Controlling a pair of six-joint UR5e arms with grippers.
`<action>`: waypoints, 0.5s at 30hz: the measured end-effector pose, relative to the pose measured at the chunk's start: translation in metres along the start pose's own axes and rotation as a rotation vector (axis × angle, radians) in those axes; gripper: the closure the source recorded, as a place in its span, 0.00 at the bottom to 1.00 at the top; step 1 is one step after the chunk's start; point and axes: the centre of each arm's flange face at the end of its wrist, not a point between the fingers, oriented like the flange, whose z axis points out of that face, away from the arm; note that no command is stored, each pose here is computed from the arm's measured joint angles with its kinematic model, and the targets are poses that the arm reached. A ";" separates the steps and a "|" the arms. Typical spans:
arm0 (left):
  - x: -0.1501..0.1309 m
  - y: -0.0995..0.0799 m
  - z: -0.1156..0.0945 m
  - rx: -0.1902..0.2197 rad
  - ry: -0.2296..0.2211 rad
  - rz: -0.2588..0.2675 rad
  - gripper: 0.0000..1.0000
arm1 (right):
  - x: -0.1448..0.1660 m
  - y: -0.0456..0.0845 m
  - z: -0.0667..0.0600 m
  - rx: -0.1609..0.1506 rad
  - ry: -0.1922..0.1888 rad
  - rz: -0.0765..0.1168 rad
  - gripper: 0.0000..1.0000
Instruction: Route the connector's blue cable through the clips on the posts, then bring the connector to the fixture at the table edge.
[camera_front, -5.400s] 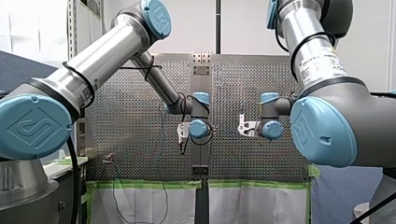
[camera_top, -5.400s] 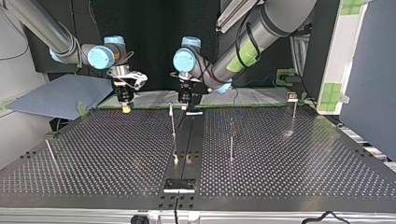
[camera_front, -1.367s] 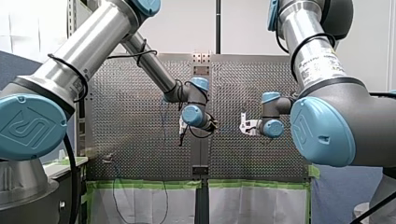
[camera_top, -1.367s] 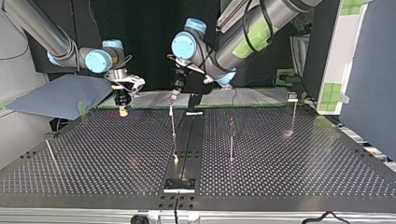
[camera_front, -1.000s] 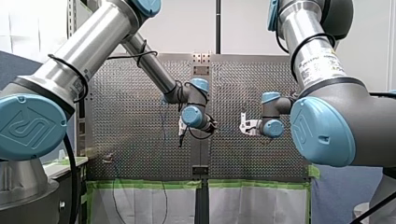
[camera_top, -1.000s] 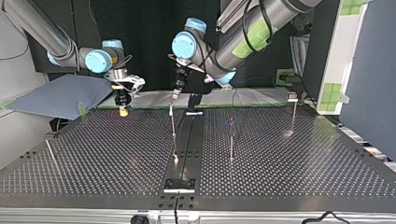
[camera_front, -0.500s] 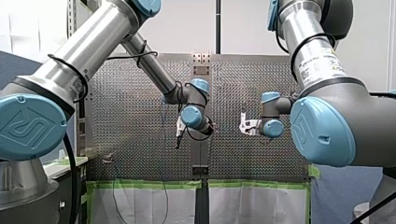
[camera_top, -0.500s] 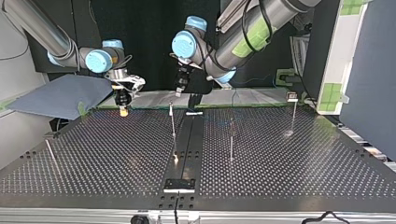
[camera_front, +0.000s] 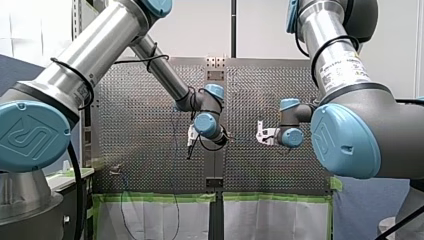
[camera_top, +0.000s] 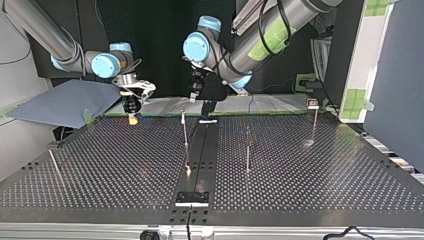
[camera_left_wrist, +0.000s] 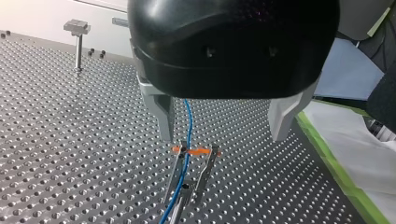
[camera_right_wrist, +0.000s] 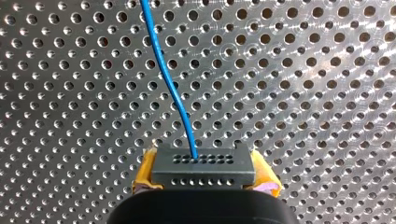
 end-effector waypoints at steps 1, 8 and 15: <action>0.000 0.000 -0.002 -0.002 0.006 0.003 0.00 | 0.000 0.000 0.000 0.000 0.000 0.000 1.00; -0.004 -0.002 -0.023 0.001 -0.002 -0.001 0.00 | -0.001 0.000 0.000 0.001 -0.004 0.001 1.00; -0.016 0.001 -0.042 0.022 -0.054 -0.070 0.00 | -0.001 0.000 0.000 -0.001 -0.005 0.004 1.00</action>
